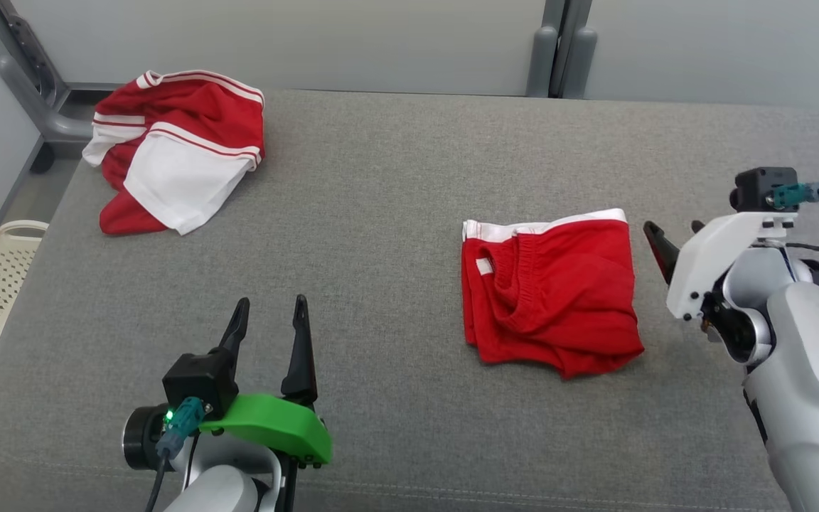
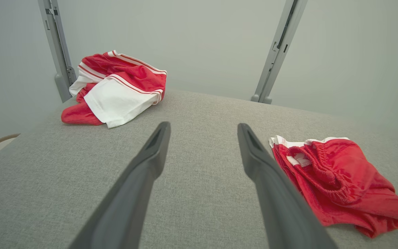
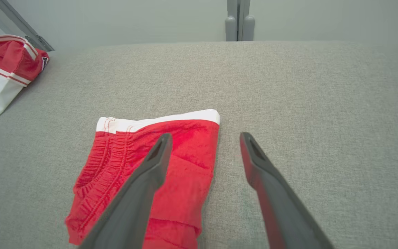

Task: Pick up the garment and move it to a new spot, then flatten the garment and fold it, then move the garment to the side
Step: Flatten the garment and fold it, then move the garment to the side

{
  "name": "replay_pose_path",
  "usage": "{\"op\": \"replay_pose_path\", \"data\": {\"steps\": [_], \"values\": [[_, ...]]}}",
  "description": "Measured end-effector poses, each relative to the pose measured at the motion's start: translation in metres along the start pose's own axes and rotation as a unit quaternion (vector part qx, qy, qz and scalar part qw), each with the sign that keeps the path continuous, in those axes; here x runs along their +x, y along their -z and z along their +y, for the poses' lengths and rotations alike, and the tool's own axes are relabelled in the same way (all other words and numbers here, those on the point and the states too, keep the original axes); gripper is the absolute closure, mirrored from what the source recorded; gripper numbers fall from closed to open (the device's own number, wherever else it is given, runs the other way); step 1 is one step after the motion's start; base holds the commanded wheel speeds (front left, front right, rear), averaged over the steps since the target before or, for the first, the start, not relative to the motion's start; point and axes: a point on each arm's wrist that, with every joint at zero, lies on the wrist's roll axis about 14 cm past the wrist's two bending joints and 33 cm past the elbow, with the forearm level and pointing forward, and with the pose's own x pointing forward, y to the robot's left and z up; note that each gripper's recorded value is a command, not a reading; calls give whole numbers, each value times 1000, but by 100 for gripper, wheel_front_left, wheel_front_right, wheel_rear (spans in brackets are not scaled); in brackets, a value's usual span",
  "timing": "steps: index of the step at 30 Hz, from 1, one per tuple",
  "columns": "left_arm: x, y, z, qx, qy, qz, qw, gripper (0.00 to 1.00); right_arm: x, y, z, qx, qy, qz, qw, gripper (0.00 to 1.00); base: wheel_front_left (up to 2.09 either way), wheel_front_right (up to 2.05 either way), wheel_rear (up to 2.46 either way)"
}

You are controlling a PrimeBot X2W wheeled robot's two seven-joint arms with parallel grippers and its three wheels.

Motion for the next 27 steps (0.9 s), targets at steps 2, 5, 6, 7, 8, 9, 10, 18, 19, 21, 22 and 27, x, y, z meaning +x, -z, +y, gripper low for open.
{"op": "replay_pose_path", "data": {"steps": [2,5,6,7,8,9,10,18,19,21,22,27], "values": [[1,3,-1,0,1,5,1000,0,0,13,-14,15,16,9,1000,0,0,0,0],[3,6,-3,3,4,10,1000,0,3,27,-26,42,32,17,998,0,0,0,0],[4,7,-3,3,5,13,1000,0,4,31,-29,48,35,19,998,0,0,0,0],[5,9,-3,6,5,14,1000,0,7,36,-30,54,37,23,998,0,0,0,0],[6,9,-3,7,5,15,1000,0,9,40,-30,62,38,26,997,0,0,0,0],[8,10,-3,8,5,17,1000,0,12,46,-31,69,39,31,996,0,0,0,0],[10,9,-3,10,5,16,1000,0,14,52,-30,75,39,37,996,0,0,0,0],[16,13,8,17,-10,25,999,0,38,84,-10,132,15,80,988,0,0,0,0],[16,13,10,17,-13,25,999,0,41,85,-7,137,11,83,987,0,0,0,0],[16,14,13,19,-18,27,999,0,45,92,-2,146,4,96,985,0,0,0,0],[16,15,15,19,-21,28,999,0,47,96,1,149,1,105,983,0,0,0,0],[15,16,21,20,-31,30,999,0,53,106,14,154,-17,138,978,0,0,0,0]]}}
